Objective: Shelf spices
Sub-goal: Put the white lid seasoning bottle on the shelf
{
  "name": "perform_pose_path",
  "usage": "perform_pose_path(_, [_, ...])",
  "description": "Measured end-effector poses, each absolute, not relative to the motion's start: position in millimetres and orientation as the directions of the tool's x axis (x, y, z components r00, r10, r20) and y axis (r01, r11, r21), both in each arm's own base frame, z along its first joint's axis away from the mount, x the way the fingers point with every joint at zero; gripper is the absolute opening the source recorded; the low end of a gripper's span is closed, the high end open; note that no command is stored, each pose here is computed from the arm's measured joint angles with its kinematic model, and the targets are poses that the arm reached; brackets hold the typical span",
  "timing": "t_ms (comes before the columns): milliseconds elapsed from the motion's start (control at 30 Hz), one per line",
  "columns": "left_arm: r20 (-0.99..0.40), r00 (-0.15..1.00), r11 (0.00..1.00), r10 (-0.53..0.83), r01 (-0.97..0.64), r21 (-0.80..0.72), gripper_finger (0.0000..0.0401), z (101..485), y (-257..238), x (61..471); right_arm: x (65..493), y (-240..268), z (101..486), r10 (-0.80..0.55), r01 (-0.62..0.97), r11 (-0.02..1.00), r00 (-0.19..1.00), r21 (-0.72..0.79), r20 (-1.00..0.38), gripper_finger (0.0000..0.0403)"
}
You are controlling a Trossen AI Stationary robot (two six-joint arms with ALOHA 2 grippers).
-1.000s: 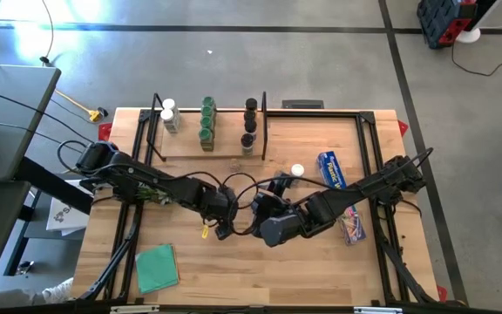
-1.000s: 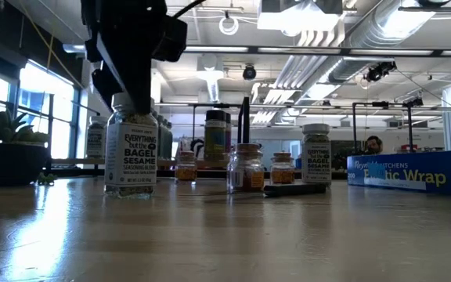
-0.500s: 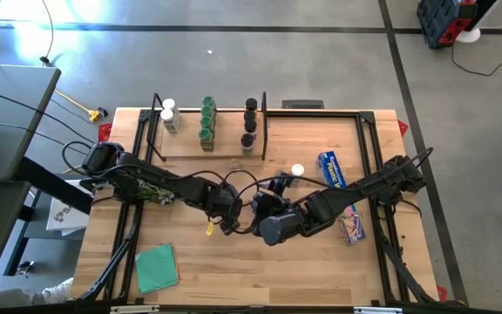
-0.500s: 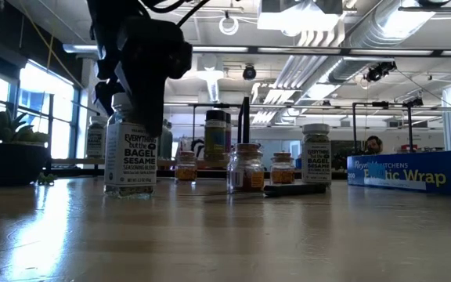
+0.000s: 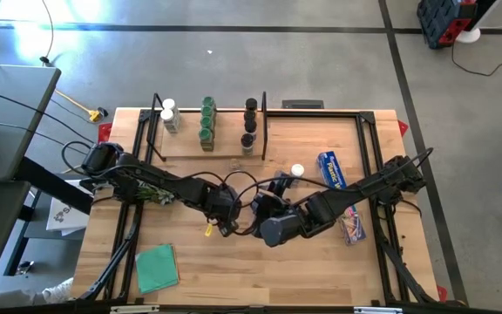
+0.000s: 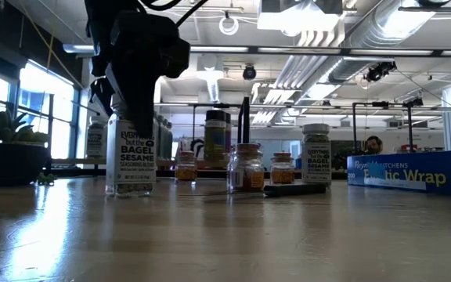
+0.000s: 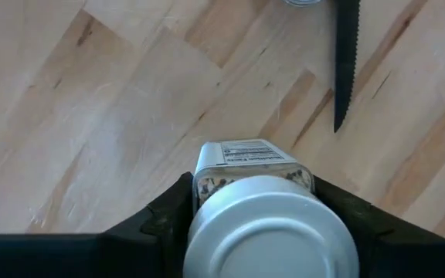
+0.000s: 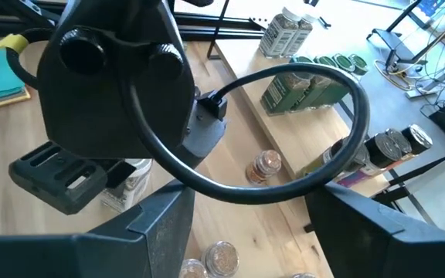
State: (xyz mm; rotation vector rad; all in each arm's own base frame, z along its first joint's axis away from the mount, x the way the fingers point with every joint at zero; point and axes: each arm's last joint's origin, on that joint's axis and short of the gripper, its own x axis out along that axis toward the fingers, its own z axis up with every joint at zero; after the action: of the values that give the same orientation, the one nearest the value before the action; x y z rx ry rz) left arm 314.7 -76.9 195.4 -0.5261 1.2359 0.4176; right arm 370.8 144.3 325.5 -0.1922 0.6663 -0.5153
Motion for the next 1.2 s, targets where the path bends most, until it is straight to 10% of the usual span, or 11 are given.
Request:
perform_pose_path(567, [-0.995,0.010,0.921,0.104,-0.378,0.092,0.0194,272,-31,220,370,144,326,-0.514,0.391,0.858,0.664,-0.334,-0.543,0.0238])
perform_pose_path(900, [-0.931,0.285,0.937,0.228,-0.326,0.129,0.0194,323,13,170,370,144,326,-0.513,0.405,0.858,0.664,-0.316,-0.543,0.0238])
perform_pose_path(1200, [-0.926,0.197,0.863,0.322,-0.465,0.200,0.0194,314,71,171,370,144,326,-0.513,0.405,0.858,0.664,-0.315,-0.544,0.0238])
